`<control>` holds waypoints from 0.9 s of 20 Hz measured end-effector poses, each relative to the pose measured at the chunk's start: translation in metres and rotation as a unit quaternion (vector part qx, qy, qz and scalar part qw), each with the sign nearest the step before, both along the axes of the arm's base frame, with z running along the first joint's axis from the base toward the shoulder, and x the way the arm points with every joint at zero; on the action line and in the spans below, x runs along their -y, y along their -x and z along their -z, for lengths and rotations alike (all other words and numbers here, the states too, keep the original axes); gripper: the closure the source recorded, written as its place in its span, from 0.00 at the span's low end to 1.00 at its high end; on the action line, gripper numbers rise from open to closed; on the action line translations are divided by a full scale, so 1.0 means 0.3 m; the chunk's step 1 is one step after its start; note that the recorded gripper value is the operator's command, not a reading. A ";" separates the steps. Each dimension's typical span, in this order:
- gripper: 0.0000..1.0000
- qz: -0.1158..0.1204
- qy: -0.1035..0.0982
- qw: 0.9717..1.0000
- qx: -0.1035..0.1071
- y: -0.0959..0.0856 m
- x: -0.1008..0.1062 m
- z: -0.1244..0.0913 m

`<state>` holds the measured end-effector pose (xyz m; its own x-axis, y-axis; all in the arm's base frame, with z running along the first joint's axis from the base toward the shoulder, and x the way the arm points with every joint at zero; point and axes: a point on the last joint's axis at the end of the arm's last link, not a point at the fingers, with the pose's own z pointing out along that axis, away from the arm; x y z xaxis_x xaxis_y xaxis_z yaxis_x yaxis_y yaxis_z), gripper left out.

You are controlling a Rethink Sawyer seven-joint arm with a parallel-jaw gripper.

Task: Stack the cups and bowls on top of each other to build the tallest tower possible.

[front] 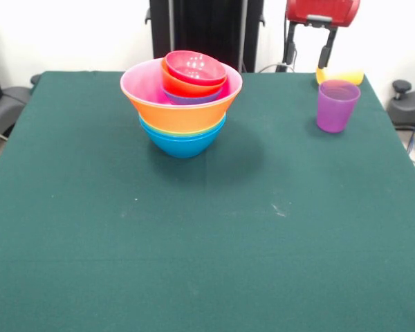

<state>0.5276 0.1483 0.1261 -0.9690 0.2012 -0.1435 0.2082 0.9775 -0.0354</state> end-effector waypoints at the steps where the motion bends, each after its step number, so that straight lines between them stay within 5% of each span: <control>1: 0.00 0.003 -0.001 1.000 0.000 -0.002 0.003 -0.001; 18: 0.00 0.023 -0.011 1.000 -0.001 -0.014 0.001 -0.007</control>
